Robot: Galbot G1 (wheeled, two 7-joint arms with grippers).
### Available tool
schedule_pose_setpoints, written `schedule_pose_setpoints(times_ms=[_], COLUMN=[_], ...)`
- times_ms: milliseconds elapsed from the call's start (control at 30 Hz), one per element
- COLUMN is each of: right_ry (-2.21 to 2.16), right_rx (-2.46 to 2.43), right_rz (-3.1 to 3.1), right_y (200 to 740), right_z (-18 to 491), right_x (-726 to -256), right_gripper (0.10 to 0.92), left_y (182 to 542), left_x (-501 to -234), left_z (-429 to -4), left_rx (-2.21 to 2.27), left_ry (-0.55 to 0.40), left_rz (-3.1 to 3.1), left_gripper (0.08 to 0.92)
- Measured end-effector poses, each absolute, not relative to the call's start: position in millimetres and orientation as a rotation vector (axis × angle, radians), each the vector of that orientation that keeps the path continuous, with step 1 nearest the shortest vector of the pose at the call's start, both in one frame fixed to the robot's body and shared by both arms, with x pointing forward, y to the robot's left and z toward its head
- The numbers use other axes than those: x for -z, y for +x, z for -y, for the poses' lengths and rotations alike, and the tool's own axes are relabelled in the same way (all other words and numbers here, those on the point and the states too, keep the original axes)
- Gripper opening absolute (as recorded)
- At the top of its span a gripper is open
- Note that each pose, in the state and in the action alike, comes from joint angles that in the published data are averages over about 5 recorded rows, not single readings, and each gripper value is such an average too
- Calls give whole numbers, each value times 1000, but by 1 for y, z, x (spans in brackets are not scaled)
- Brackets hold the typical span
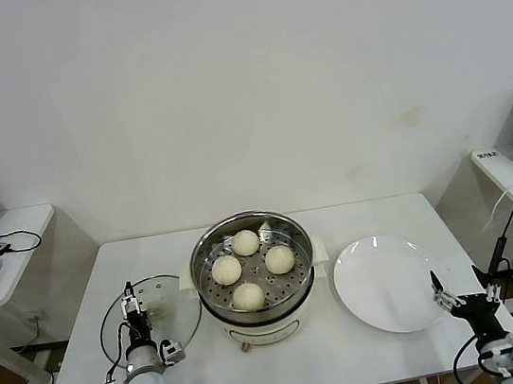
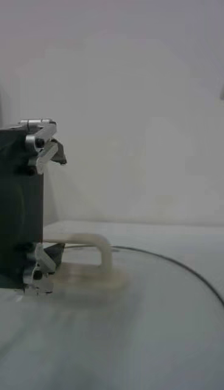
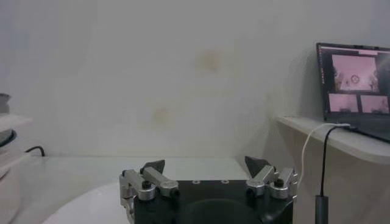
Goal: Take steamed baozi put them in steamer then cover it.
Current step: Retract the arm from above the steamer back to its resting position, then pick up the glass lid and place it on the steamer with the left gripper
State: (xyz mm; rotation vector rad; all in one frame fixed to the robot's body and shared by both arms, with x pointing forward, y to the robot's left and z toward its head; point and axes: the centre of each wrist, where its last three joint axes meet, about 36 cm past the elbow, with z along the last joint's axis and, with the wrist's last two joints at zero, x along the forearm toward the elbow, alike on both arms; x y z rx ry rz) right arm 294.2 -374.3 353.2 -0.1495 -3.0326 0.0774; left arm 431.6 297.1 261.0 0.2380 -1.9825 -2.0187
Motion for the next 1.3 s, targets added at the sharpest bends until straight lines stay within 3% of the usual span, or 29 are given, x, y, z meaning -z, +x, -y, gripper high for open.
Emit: schedule_pose_setpoints(times_ms=[267,700,1000,1300], right_ry=[-150,-169,-184,-186], right_rx=[-81,-80,-78,-67], right_rz=[3031,3020,3017,3027], right_y=[292,286,282,281], right_z=[375,377,379,375], right_x=[-353,-352,-352,-353], right_gripper=[823,823,823,823], left_y=[435,421,419,414], left_x=[-254,-236,-237,-252], left_z=[-306,-318,-329,-341], left_rx=[2014,2023,2040,2092], left_ry=[240,187,184,207], left_rz=[1995,2024,2055,2080], left_gripper=[774,401,160,139])
